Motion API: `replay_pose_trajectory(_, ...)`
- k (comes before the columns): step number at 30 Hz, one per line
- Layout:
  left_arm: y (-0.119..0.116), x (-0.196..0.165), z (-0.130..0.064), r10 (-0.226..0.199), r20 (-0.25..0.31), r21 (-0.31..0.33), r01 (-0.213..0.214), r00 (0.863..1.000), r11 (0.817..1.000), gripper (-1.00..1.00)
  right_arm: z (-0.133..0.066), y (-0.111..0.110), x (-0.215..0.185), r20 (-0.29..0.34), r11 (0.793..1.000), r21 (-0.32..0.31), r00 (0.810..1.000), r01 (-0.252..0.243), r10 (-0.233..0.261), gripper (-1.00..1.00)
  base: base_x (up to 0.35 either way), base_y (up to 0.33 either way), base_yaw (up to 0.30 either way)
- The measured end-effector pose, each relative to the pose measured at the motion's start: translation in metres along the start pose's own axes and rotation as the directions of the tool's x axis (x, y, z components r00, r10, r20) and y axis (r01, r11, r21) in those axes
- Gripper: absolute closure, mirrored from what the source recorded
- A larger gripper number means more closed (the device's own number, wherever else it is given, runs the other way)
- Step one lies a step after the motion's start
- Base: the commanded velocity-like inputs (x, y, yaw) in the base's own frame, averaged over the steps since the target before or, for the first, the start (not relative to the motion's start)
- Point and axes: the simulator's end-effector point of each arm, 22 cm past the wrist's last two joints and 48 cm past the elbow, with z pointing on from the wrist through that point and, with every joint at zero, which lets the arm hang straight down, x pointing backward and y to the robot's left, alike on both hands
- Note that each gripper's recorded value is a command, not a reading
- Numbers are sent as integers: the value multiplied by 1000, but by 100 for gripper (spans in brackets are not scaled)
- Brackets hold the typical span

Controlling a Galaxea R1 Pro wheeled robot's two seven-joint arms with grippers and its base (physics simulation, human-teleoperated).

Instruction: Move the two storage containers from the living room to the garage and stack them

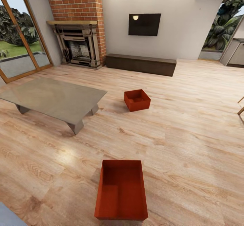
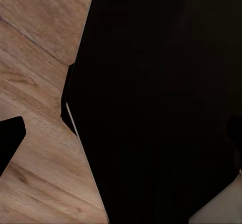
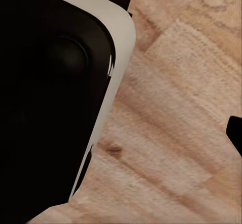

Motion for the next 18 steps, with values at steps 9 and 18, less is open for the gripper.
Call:
replay_pose_trajectory(9, 2, 5, 0, 0, -14, -5, 0, 1000, 1000, -100, 1, 2, 5, -13, 1000, -4, 1000, 0, 0, -100, 0, 0, 0)
replay_pose_trajectory(18, 4, 11, 0, 1, -27, -10, -1, 1000, 1000, -100, 2, 4, 11, -27, 1000, -9, 1000, -1, 1, -100, 0, 0, 0)
